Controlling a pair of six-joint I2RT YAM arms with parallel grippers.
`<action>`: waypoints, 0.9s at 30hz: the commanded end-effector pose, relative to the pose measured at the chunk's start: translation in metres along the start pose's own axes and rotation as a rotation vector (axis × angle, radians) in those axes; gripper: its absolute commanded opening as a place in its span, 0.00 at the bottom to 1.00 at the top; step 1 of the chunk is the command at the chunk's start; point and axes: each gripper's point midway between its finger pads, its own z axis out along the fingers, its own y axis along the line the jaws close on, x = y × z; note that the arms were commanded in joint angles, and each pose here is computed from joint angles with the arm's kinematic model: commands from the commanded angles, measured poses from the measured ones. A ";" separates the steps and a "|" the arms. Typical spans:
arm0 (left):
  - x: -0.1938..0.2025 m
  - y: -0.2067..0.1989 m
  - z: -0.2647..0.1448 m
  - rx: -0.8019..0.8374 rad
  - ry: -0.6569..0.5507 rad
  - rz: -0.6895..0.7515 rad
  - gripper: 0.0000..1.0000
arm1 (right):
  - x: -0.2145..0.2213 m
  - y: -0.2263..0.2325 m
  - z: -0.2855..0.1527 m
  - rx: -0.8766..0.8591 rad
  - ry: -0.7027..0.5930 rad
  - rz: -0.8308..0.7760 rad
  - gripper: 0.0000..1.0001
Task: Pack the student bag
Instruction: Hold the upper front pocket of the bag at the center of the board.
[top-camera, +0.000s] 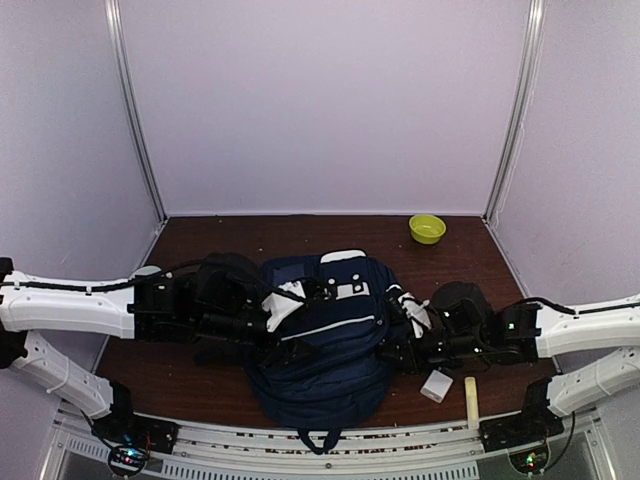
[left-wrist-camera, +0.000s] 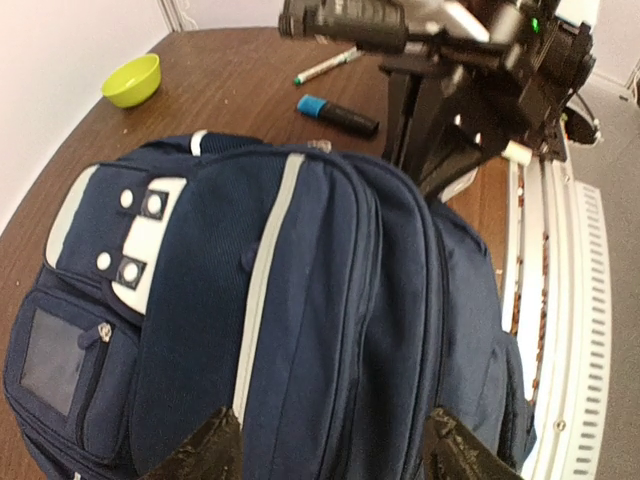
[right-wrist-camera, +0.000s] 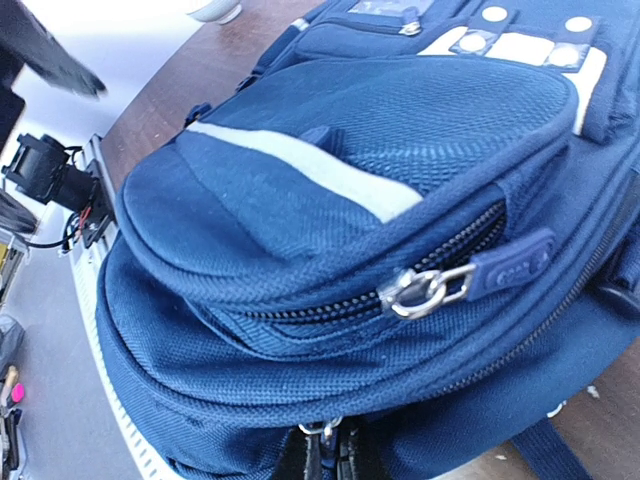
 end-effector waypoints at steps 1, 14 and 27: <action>0.029 0.010 0.005 -0.056 0.094 0.026 0.64 | -0.020 -0.010 -0.008 0.034 -0.060 -0.029 0.00; 0.070 0.032 0.026 -0.190 0.220 0.058 0.51 | -0.021 -0.018 -0.009 0.044 -0.059 -0.021 0.00; 0.081 0.049 0.042 -0.283 0.234 0.106 0.01 | -0.027 -0.032 -0.012 0.083 -0.061 -0.004 0.00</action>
